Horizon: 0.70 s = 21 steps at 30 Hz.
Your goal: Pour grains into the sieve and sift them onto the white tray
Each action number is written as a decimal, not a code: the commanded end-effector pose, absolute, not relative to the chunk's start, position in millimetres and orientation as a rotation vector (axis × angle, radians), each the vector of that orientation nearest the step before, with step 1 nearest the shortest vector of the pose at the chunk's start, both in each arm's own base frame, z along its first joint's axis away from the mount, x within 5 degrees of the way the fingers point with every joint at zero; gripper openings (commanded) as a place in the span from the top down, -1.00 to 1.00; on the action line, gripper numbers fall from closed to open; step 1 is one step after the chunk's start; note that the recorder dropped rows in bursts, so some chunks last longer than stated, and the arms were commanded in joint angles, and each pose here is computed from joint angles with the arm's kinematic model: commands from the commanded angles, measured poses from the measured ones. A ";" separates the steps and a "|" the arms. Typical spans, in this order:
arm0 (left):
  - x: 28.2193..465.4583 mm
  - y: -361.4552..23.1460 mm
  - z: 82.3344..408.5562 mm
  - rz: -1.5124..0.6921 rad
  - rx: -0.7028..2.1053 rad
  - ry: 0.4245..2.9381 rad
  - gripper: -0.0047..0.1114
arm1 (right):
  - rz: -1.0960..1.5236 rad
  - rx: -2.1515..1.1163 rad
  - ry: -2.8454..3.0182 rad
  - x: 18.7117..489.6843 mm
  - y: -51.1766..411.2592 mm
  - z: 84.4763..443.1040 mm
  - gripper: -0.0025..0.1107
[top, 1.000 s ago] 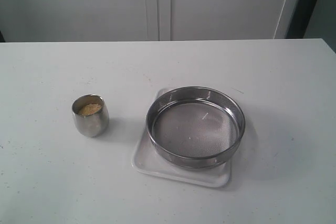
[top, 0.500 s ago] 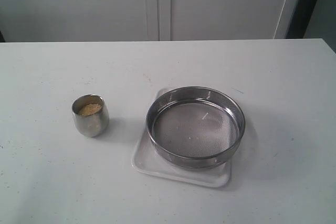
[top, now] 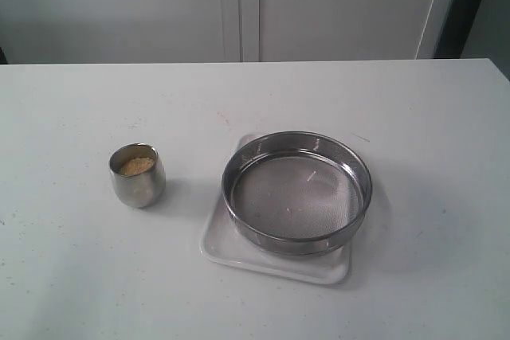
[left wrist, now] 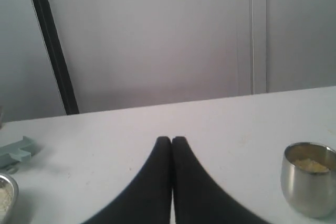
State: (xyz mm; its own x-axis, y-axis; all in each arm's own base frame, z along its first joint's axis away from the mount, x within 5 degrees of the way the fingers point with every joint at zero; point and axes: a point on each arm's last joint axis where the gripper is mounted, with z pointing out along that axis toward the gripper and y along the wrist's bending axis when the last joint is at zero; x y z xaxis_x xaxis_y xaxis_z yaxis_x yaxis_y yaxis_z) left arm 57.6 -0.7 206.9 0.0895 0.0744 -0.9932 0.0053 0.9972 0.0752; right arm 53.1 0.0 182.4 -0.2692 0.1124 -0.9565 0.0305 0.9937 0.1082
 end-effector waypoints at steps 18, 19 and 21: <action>53.8 0.1 224.5 0.054 0.044 1.281 0.92 | 0.083 0.106 1.831 53.3 0.1 181.7 0.96; 53.4 0.2 225.9 0.055 0.043 1.266 0.92 | 0.083 0.106 1.831 53.3 0.1 181.7 0.96; 52.6 0.3 228.3 0.049 0.036 1.238 0.92 | 0.083 0.106 1.831 53.3 0.1 181.7 0.96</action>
